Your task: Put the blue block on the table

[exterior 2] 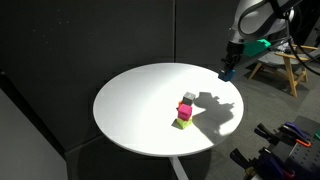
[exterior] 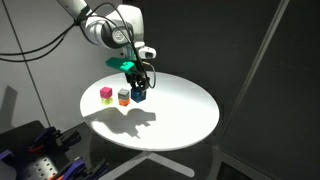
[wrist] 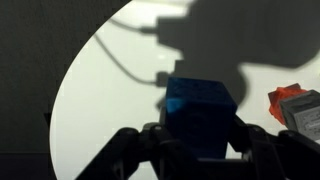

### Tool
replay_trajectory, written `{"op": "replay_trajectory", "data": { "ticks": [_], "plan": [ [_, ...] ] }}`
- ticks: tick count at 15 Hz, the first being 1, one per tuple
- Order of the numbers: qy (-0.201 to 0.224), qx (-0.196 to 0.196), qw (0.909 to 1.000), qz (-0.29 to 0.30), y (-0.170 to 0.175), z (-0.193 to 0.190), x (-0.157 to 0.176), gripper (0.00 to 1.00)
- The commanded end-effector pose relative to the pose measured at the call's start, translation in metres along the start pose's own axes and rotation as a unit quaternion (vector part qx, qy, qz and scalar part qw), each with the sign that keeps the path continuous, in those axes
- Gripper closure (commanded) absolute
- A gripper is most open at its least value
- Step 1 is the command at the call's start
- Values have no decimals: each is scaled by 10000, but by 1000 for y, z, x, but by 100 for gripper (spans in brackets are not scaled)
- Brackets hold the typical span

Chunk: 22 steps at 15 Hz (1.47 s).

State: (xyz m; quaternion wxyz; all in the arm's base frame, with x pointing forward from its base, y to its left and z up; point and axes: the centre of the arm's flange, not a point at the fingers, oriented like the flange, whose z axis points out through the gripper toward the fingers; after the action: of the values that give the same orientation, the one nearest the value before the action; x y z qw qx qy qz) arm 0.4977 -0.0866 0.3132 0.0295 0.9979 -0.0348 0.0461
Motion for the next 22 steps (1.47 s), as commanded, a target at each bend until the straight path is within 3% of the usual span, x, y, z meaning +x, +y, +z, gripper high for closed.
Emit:
{"op": "replay_trajectory", "data": {
  "ticks": [1,14,22],
  "plan": [
    [80,2,10000,-11,15,21,0,71],
    [-361,-44,9991,-213,19,117,-15,71],
    [-527,-39,9983,-225,18,138,-22,71]
  ]
}}
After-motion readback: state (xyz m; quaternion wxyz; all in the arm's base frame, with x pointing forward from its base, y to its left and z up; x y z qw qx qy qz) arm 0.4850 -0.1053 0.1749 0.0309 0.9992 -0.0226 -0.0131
